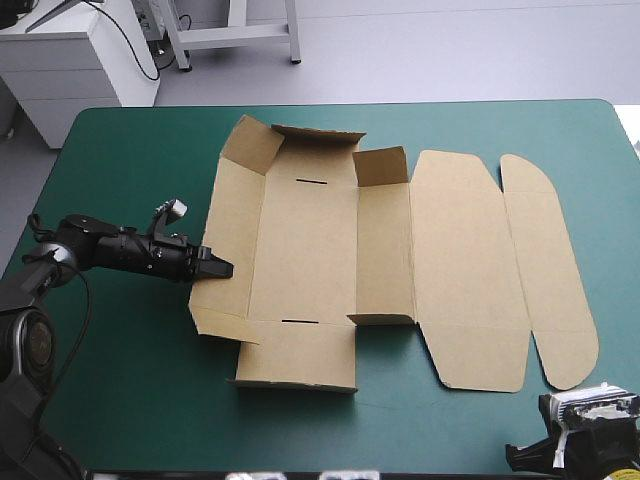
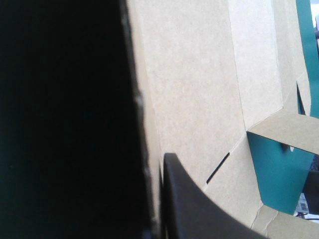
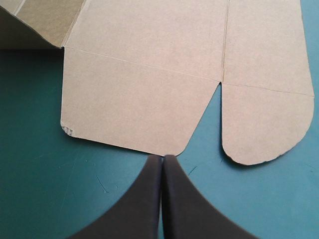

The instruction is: Fold the box

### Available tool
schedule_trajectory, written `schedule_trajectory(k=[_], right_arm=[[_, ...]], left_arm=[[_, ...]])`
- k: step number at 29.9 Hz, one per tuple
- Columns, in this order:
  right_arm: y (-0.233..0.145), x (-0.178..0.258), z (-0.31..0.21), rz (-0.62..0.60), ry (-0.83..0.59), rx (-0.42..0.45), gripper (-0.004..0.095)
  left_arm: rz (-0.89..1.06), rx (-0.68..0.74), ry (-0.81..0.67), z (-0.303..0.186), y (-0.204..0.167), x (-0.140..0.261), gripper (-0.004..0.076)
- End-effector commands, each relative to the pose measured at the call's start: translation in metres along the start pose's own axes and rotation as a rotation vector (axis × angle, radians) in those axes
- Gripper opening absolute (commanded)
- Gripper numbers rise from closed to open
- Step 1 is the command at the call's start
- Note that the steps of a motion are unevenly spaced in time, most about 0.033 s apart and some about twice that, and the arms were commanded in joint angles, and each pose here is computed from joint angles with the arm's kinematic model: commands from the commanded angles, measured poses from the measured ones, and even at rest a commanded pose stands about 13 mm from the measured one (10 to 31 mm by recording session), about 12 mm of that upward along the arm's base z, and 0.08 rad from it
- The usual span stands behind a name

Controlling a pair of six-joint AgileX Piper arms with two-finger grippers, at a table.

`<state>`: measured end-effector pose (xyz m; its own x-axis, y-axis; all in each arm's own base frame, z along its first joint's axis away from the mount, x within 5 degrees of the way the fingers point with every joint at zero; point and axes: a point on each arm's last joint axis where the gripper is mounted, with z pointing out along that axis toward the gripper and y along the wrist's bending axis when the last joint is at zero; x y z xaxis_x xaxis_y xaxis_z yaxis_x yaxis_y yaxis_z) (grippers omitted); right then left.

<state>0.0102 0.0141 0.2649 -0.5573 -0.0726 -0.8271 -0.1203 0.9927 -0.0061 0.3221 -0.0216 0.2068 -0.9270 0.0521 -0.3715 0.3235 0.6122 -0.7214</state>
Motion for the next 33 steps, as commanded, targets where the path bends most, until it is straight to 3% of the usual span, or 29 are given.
schedule_trajectory(k=[1,13,19,30,33], right_arm=[[0.0,-0.011,-0.003,0.001,-0.071,0.002,-0.002],[0.0,-0.011,-0.003,0.001,-0.071,0.002,-0.002],[0.0,-0.011,-0.003,0.001,-0.071,0.002,-0.002],[0.0,-0.011,-0.003,0.001,-0.071,0.002,-0.002],[0.0,-0.011,-0.003,0.001,-0.071,0.002,-0.002]], left_arm=[[0.162,0.026,-0.1,-0.022,-0.041,-0.019,-0.0008],[0.57,-0.182,-0.177,-0.045,-0.136,-0.057,-0.0008],[0.765,-0.262,-0.146,-0.049,-0.174,-0.068,-0.0008],[1.19,-0.547,-0.201,-0.02,-0.242,-0.076,-0.0008],[1.319,-0.613,-0.145,-0.008,-0.252,-0.07,-0.0008]])
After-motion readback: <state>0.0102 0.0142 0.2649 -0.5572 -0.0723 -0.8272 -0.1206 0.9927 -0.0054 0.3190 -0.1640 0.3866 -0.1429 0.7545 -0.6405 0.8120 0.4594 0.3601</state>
